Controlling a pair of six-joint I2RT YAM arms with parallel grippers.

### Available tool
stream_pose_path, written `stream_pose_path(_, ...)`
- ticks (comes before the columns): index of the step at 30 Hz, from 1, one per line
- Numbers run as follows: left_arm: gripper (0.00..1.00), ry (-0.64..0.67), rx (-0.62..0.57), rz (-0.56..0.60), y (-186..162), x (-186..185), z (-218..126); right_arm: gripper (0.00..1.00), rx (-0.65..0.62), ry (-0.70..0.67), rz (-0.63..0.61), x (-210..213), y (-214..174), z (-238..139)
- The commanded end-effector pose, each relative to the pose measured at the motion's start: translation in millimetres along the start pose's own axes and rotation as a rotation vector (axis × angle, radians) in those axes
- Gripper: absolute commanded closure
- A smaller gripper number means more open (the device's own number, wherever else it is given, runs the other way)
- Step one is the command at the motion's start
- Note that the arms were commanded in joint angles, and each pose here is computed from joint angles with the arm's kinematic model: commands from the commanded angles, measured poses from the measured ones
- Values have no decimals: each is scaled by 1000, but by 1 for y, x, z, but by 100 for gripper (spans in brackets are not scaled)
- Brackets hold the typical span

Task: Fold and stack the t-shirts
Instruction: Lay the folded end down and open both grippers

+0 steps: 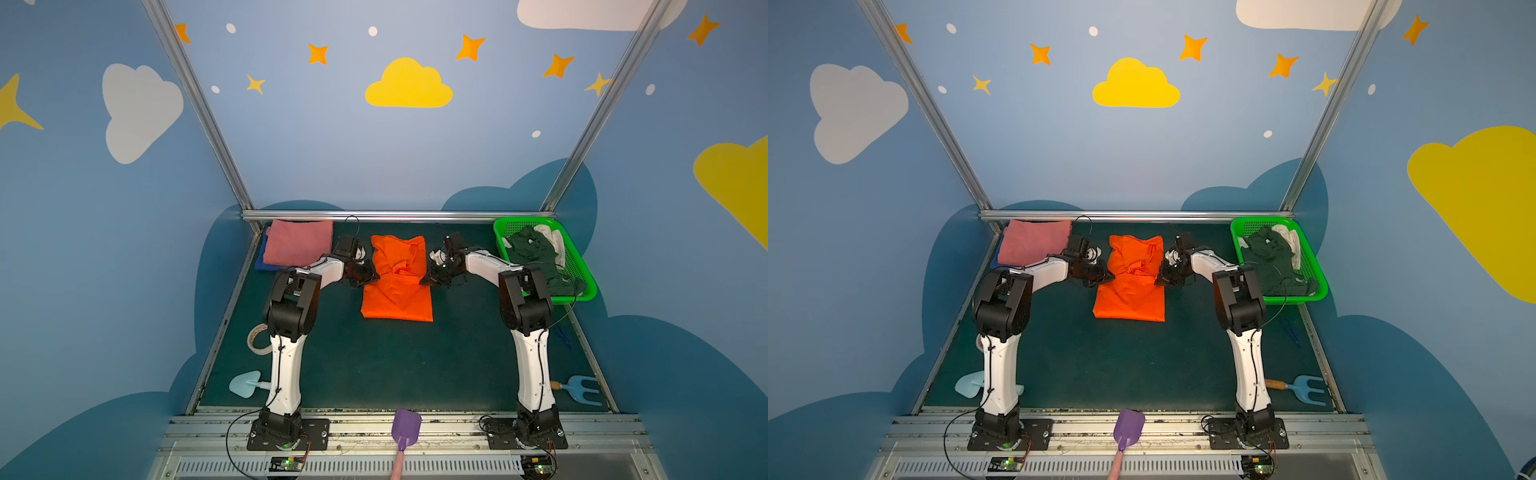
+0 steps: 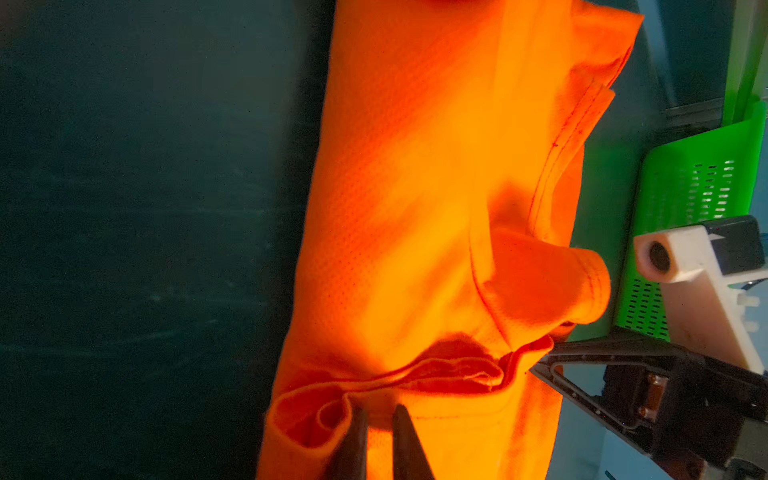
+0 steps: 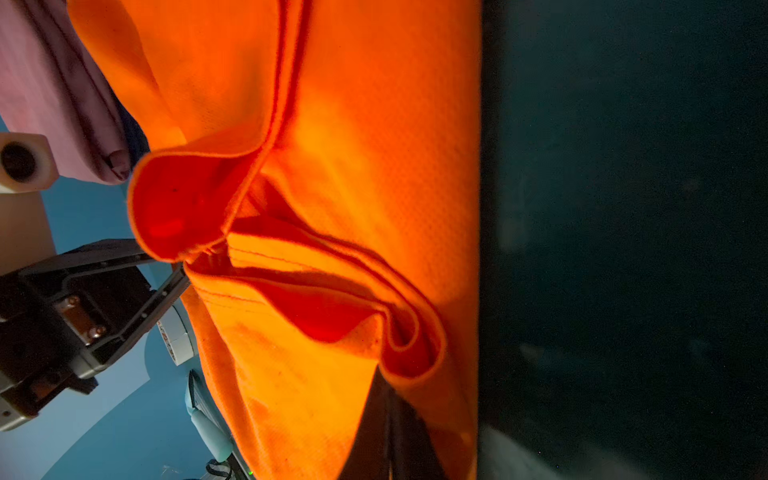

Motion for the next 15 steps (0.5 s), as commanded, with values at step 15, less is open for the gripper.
stream_pose_path(15, 70, 70, -172, 129, -28, -54, -133, 86, -154, 42, -119, 21, -73, -109)
Point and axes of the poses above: each gripper's point midway between its finger pads, its own z axis out along the fingers, its own x axis along the line the jaws close on, y = z × x, the point moved 9 cm from there along -z, back along the fingers, and after that the axes turned 13 degrees about z, right-handed, at the moved point
